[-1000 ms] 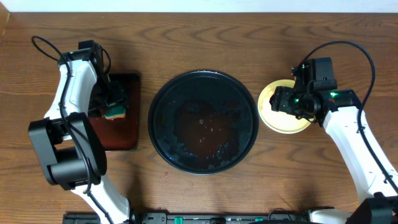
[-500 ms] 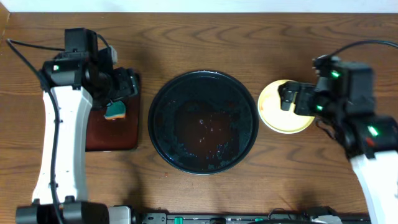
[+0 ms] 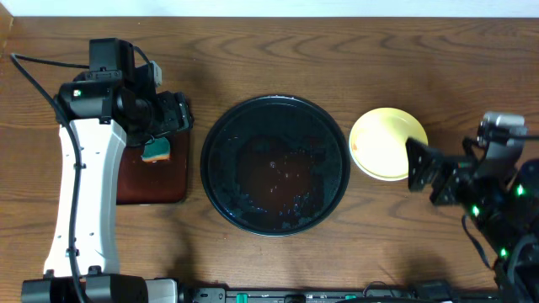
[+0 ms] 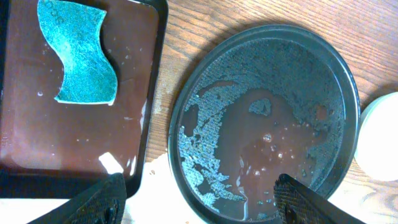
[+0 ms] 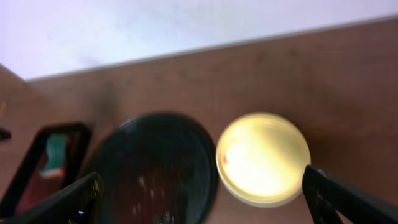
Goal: Clean dirty plates on tray and stack at the side
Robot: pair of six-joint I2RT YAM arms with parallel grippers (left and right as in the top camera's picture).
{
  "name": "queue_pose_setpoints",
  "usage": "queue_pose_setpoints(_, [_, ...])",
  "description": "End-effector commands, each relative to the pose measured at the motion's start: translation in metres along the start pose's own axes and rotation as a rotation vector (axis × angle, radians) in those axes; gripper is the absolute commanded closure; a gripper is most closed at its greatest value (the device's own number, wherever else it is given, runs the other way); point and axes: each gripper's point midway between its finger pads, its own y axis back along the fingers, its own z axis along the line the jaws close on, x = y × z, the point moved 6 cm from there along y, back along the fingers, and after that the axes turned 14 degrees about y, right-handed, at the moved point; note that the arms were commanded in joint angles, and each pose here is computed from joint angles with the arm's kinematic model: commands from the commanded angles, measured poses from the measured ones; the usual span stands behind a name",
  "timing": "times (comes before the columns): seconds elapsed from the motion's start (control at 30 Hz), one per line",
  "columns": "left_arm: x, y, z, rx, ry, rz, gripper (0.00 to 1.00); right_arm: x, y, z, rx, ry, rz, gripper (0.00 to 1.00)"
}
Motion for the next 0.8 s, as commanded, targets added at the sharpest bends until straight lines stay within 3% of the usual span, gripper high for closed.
queue_pose_setpoints(0.0, [-0.001, 0.001, -0.002, 0.009, -0.008, 0.003, 0.23, 0.009, 0.005, -0.004, 0.043, 0.02, 0.045, 0.01])
queue_pose_setpoints(0.17, [-0.001, 0.001, -0.002, 0.009, -0.008, 0.003, 0.23, 0.015, 0.001, -0.015, 0.135, 0.021, 0.07, 0.01])
queue_pose_setpoints(0.4, [-0.001, 0.001, -0.002, 0.009, -0.008, 0.003, 0.23, 0.031, -0.03, -0.03, 0.215, 0.093, -0.014, 0.01])
queue_pose_setpoints(0.77, [-0.001, 0.001, -0.002, 0.009, -0.008, 0.003, 0.23, 0.125, -0.075, -0.036, 0.211, 0.105, -0.346, 0.01])
